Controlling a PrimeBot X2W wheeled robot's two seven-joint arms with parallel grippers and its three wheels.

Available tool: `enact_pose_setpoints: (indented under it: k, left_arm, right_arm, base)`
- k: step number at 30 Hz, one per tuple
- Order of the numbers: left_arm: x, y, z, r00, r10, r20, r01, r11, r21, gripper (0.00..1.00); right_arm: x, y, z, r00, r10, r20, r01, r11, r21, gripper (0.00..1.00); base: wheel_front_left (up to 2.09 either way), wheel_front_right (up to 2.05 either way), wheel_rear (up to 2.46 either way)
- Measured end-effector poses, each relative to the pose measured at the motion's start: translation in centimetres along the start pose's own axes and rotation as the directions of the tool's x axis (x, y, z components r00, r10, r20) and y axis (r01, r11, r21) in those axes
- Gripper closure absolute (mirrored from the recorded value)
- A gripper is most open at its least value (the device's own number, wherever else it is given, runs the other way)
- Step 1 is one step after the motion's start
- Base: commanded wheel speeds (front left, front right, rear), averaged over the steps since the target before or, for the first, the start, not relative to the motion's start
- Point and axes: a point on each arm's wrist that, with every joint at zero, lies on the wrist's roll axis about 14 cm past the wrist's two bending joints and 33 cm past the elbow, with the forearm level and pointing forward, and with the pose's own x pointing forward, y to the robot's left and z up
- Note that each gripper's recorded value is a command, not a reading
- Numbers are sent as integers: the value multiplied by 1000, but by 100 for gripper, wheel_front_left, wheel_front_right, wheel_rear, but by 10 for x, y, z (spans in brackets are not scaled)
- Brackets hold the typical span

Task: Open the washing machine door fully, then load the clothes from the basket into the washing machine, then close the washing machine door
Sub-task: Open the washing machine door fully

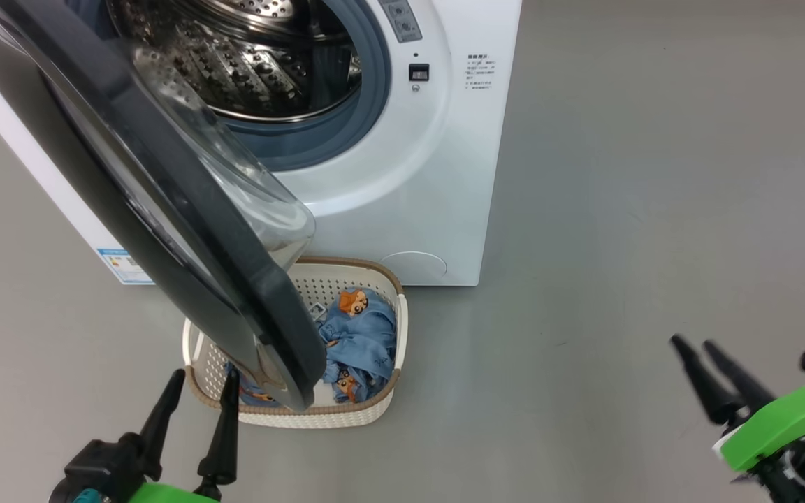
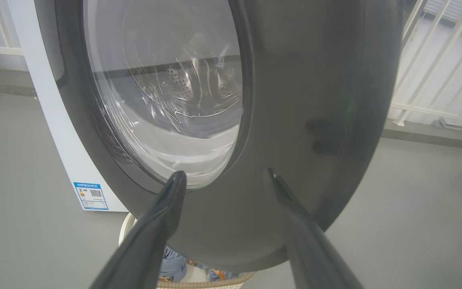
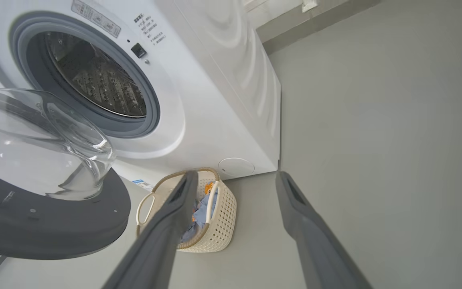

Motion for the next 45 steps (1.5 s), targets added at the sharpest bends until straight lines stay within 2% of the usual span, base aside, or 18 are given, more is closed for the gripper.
enact_pose_setpoints:
  k: [5,16,20,33,34,35,40,45]
  left_arm:
    - [1,2,0,1000,9,2,-9,1000,-2,0]
    - [-1,6,2,1000,24,9,-24,1000,-4,0]
    - [-2,7,2,1000,29,9,-29,1000,-3,0]
    - [-2,9,0,999,42,4,-42,999,-13,0]
    - [-2,9,0,999,43,5,-43,999,-13,73]
    - [-2,9,1,999,46,9,-45,999,-14,100]
    - [-1,20,22,993,86,79,-85,996,-24,100]
    - [6,22,87,956,91,280,-88,996,-26,100]
  right_arm:
    - [0,-8,26,992,-29,121,38,996,-76,0]
    - [-21,-7,43,960,-50,275,104,977,-185,0]
    - [-26,-7,39,959,-55,279,121,967,-225,0]
    - [-33,-15,33,947,-112,302,174,966,-189,0]
    - [-34,-16,32,947,-114,300,176,966,-189,0]
    - [-35,-16,31,947,-116,298,177,966,-189,0]
    - [-35,-15,34,946,-111,304,177,964,-197,0]
    - [-35,-12,36,945,-101,310,169,965,-201,0]
  base:
    - [0,0,0]
    - [0,0,0]
    - [0,0,0]
    - [0,0,0]
    - [0,0,0]
    - [0,0,0]
    - [0,0,0]
    - [0,0,0]
